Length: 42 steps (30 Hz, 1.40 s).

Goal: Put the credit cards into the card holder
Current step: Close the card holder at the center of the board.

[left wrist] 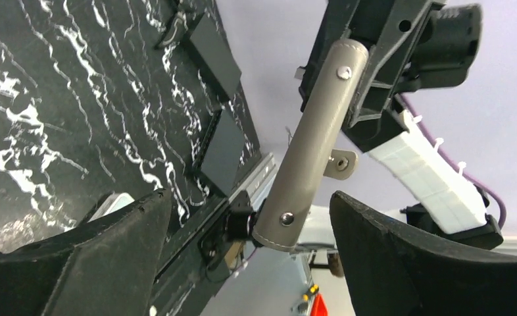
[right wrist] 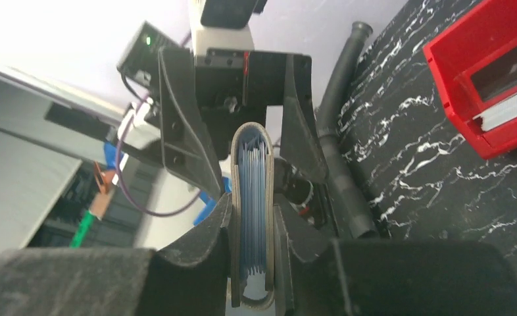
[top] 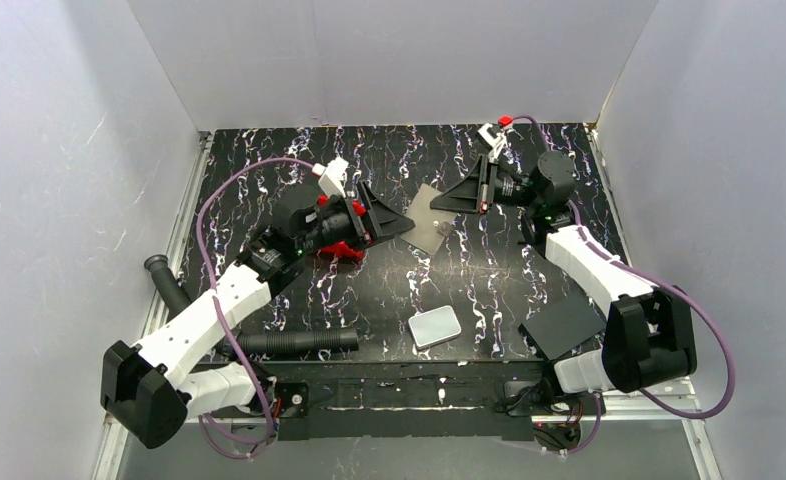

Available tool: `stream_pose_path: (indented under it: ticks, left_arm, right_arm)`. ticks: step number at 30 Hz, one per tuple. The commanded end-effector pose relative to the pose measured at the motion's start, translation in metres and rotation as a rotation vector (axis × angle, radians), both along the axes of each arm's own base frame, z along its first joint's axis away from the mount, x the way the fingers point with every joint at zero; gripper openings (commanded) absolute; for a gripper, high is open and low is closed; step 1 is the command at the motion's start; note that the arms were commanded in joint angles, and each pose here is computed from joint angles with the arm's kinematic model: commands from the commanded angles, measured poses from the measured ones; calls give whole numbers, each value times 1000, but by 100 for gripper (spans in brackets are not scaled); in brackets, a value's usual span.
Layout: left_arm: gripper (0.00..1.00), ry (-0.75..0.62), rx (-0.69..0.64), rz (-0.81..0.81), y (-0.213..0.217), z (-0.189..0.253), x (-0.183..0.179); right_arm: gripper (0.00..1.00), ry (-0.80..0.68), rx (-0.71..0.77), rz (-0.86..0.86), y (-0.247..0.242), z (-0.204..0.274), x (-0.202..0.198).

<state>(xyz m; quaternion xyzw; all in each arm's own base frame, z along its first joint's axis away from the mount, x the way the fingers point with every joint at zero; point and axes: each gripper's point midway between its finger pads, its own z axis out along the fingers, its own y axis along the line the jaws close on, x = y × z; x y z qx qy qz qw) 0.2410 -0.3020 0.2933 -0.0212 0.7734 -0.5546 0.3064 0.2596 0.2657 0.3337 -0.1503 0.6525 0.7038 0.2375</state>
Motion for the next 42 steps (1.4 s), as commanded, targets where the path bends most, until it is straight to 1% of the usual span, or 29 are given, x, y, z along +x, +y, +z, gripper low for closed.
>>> stream_pose_path:
  ticks: [1, 3, 5, 7, 9, 11, 12, 14, 17, 19, 21, 23, 24, 25, 26, 27, 28, 29, 31, 34, 36, 37, 40, 42]
  left_arm:
    - [87, -3, 47, -233, 4, 0, -36]
    - [85, -7, 37, -280, 1, 2, -41]
    - [79, -8, -8, -326, -6, 9, -45]
    - [72, -15, -3, -363, -13, 10, -51]
    - [61, -29, 3, -379, -18, 11, -54]
    - [49, -33, 8, -360, -19, 10, -52]
    - [46, -31, 15, -342, -19, 9, -48]
    - [43, -31, 24, -321, -20, 8, -44]
    - [26, -32, 41, -293, -24, 6, -36]
    - [19, -42, 61, -274, -27, 6, -30]
    - [7, -36, 119, -259, -26, 0, -29]
    - [1, -55, 189, -207, -20, -4, -25]
    - [0, -72, 222, -154, -13, -4, -19]
    - [0, -84, 255, -109, -6, -5, -15]
    - [0, -97, 286, -66, 1, -5, -11]
    - [0, -110, 314, -25, 8, -6, -7]
    - [0, -117, 340, 9, 15, -8, -5]
    - [0, -128, 365, 37, 20, -9, -3]
    - [0, -148, 404, 78, 28, -10, 0]
    - [0, -171, 454, 112, 34, -11, 2]
    - [0, -185, 487, 136, 38, -11, 5]
    - [0, -193, 495, 140, 38, -10, 5]
    - [0, -200, 526, 137, 36, -12, 6]
    - [0, -198, 542, 135, 35, -14, 7]
  right_arm:
    - [1, -159, -97, 98, 0, 1, -24]
    - [1, -168, -119, 121, 5, -4, -29]
    - [1, -163, -126, 125, 7, -8, -29]
    - [1, -152, -130, 119, 8, -11, -26]
    - [1, -147, -130, 125, 9, -13, -26]
    - [1, -146, -130, 132, 10, -13, -27]
    - [1, -144, -130, 133, 10, -12, -28]
    - [1, -146, -128, 140, 11, -10, -31]
    - [1, -138, -132, 140, 17, -10, -34]
    - [1, -122, -141, 119, 19, -12, -32]
    - [1, -102, -153, 89, 20, -14, -27]
    - [20, -90, -191, 33, 20, -18, -16]
    - [33, -17, -278, -24, 16, -35, -9]
    - [50, -5, -383, -112, 8, -49, 5]
    - [62, 15, -499, -199, -3, -64, 16]
    - [70, 33, -589, -276, -13, -74, 25]
    - [77, 55, -651, -341, -24, -81, 33]
    - [80, 67, -680, -383, -30, -85, 37]
    - [84, 102, -681, -416, -32, -92, 39]
    - [84, 113, -571, -407, -21, -82, 34]
    - [82, 107, -495, -399, -13, -73, 31]
    - [78, 108, -450, -374, -7, -69, 27]
    - [57, 128, -394, -304, 7, -64, 18]
    - [49, 132, -389, -293, 11, -65, 14]
